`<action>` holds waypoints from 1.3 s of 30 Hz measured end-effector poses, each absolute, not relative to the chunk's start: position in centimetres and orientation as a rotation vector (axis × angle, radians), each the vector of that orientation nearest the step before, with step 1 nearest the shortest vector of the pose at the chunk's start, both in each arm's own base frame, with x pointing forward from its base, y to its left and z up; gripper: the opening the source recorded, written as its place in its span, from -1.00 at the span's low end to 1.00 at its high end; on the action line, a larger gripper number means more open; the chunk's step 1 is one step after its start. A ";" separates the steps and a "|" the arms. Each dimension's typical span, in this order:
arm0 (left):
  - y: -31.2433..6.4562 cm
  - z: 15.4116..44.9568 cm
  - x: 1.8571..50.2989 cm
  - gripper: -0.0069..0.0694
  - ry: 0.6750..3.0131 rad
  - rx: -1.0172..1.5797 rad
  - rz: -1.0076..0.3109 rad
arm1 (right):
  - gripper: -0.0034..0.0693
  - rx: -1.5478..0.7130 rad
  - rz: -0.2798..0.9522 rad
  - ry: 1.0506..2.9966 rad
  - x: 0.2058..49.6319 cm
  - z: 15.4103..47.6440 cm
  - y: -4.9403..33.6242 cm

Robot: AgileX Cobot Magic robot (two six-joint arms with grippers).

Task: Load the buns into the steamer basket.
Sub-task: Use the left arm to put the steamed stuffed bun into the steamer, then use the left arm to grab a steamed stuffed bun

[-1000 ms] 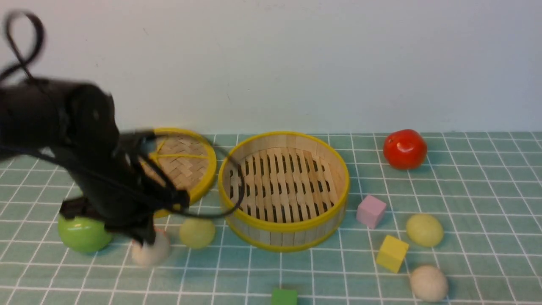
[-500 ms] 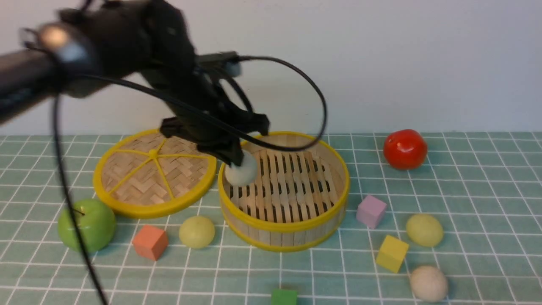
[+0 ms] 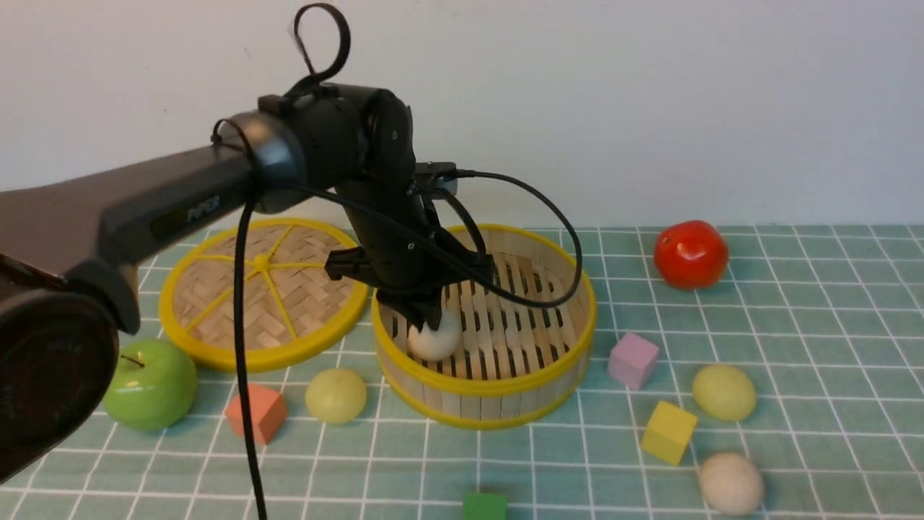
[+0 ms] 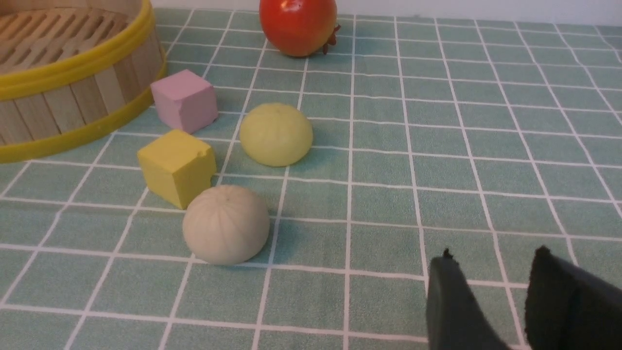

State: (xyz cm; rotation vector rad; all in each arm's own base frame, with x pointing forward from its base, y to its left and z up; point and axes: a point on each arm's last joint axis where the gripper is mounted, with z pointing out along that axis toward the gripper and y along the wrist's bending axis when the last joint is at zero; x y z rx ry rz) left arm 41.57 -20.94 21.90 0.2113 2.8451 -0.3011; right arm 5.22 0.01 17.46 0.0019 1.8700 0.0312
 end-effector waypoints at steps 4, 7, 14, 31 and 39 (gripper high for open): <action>-20.8 23.0 41.5 -0.23 2.850 0.232 -0.286 | -0.25 0.002 0.031 1.870 5.2 17.5 0.0; -20.7 25.1 41.1 0.13 2.829 0.273 -0.290 | -0.25 0.002 0.031 1.870 5.2 17.5 0.0; -18.0 33.5 38.0 0.48 2.707 0.244 -0.153 | -0.25 0.002 0.031 1.870 5.2 17.5 0.0; -12.6 27.7 30.7 0.25 2.773 0.080 0.125 | -0.25 0.002 0.031 1.870 5.2 17.5 0.0; -12.9 23.9 32.8 0.18 2.837 0.085 0.065 | -0.25 0.002 0.031 1.870 5.2 17.5 0.0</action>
